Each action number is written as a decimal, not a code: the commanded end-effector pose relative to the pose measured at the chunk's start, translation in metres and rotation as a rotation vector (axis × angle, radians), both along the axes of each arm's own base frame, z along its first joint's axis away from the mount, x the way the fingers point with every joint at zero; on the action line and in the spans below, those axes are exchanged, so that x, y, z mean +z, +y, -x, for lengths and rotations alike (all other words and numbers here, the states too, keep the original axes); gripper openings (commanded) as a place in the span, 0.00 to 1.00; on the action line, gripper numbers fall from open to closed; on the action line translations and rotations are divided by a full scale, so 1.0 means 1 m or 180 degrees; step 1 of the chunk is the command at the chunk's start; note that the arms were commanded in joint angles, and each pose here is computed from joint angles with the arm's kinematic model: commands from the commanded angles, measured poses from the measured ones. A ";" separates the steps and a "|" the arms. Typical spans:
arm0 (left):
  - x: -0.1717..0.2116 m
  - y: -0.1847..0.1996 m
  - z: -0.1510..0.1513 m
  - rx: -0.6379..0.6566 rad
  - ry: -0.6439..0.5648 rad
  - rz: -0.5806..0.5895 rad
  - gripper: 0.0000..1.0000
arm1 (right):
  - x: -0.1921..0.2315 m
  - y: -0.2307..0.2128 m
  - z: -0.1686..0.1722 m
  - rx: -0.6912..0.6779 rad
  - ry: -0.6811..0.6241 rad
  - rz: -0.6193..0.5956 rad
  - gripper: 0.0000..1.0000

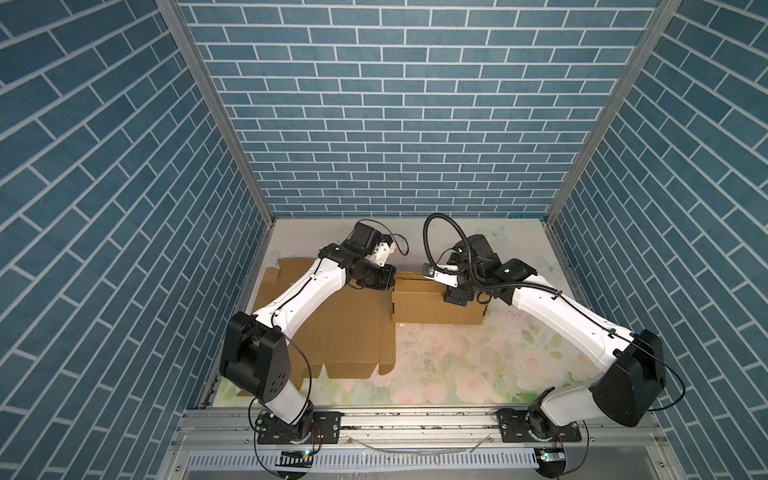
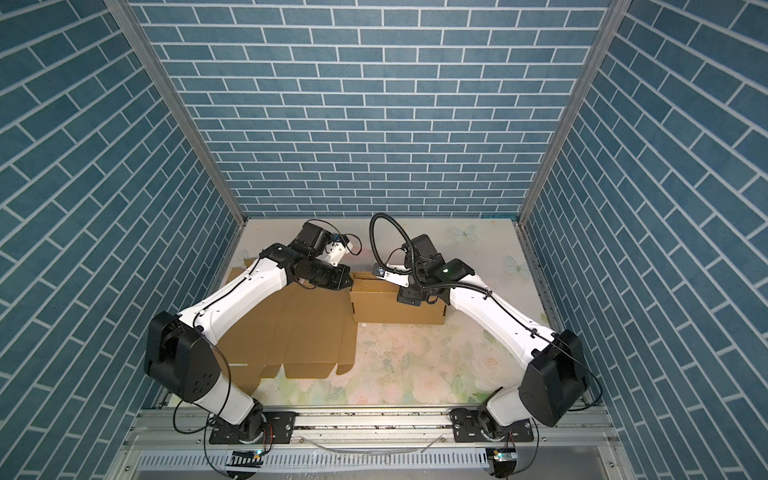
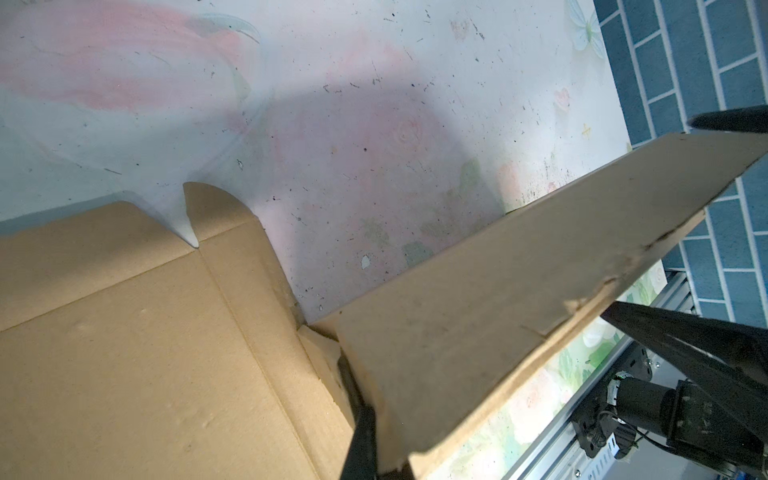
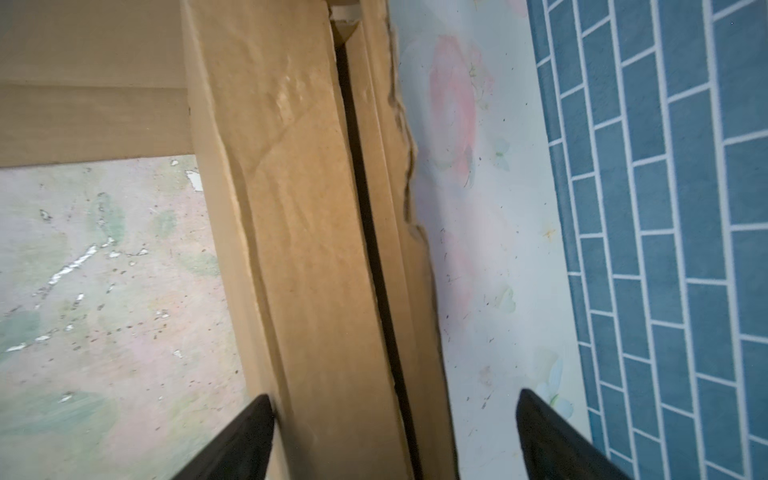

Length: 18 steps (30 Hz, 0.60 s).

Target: Fold the paper box

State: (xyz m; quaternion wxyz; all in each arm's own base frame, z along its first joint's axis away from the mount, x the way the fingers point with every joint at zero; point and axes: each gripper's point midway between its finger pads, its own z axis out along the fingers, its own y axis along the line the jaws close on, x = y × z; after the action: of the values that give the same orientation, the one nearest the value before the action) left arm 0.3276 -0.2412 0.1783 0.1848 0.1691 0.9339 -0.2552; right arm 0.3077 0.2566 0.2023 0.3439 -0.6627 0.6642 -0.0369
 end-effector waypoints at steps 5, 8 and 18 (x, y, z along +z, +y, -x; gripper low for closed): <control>-0.033 0.008 0.016 -0.0020 0.0354 -0.0261 0.06 | 0.001 0.006 0.008 0.0176 -0.0315 0.0036 0.74; -0.032 0.007 0.016 -0.0023 0.0347 -0.0230 0.08 | -0.013 0.005 0.019 0.0168 -0.0218 0.0028 0.63; -0.003 -0.008 0.019 -0.0142 0.0221 0.0142 0.24 | -0.032 -0.001 0.029 0.0047 -0.0153 0.0043 0.44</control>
State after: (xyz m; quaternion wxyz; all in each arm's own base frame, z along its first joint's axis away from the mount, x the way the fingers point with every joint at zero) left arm 0.3223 -0.2477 0.1824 0.1762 0.1720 0.9284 -0.2783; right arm 0.2889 0.2628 0.1902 0.3807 -0.6663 0.6386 -0.0584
